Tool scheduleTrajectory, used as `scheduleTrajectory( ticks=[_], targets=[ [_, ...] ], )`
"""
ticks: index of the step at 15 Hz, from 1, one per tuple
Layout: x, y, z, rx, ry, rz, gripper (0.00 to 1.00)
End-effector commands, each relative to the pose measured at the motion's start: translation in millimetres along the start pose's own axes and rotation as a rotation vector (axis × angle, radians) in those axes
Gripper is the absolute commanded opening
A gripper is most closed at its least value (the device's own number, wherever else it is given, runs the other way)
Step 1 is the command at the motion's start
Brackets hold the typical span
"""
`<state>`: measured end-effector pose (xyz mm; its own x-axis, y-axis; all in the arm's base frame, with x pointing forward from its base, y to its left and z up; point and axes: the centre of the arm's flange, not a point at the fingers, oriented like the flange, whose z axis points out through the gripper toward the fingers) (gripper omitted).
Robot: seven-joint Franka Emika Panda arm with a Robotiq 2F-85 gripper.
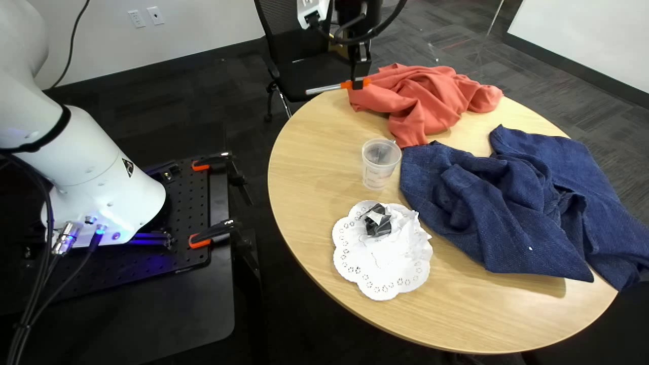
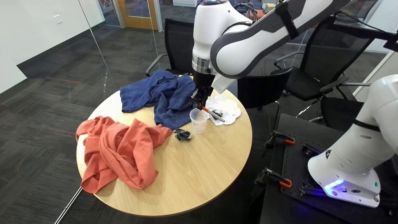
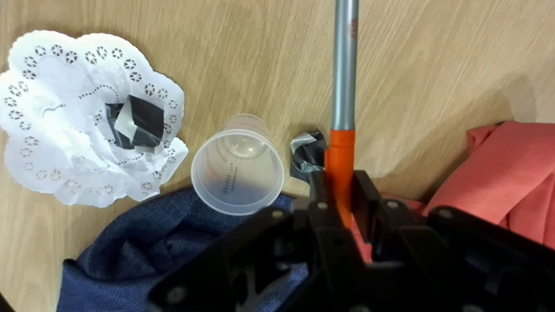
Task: Put the marker in the colourless cup
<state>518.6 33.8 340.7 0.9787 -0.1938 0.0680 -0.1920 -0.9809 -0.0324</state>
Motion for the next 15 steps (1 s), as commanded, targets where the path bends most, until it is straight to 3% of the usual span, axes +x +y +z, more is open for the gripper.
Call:
scheduleTrajectory(
  ticks=[1,6,7,15],
  targets=[
    [2.2,-3.1,-3.3,-0.006,-0.010,-0.010,0.17],
    [6.1,-9.9,-4.7,-0.010,-0.023,-0.023,0.17],
    [6.1,-9.9,-4.0,-0.011,-0.024,-0.023,0.04],
    [13.4,-23.1,13.3,-0.103,0.212,0.216,0.04]
  ],
)
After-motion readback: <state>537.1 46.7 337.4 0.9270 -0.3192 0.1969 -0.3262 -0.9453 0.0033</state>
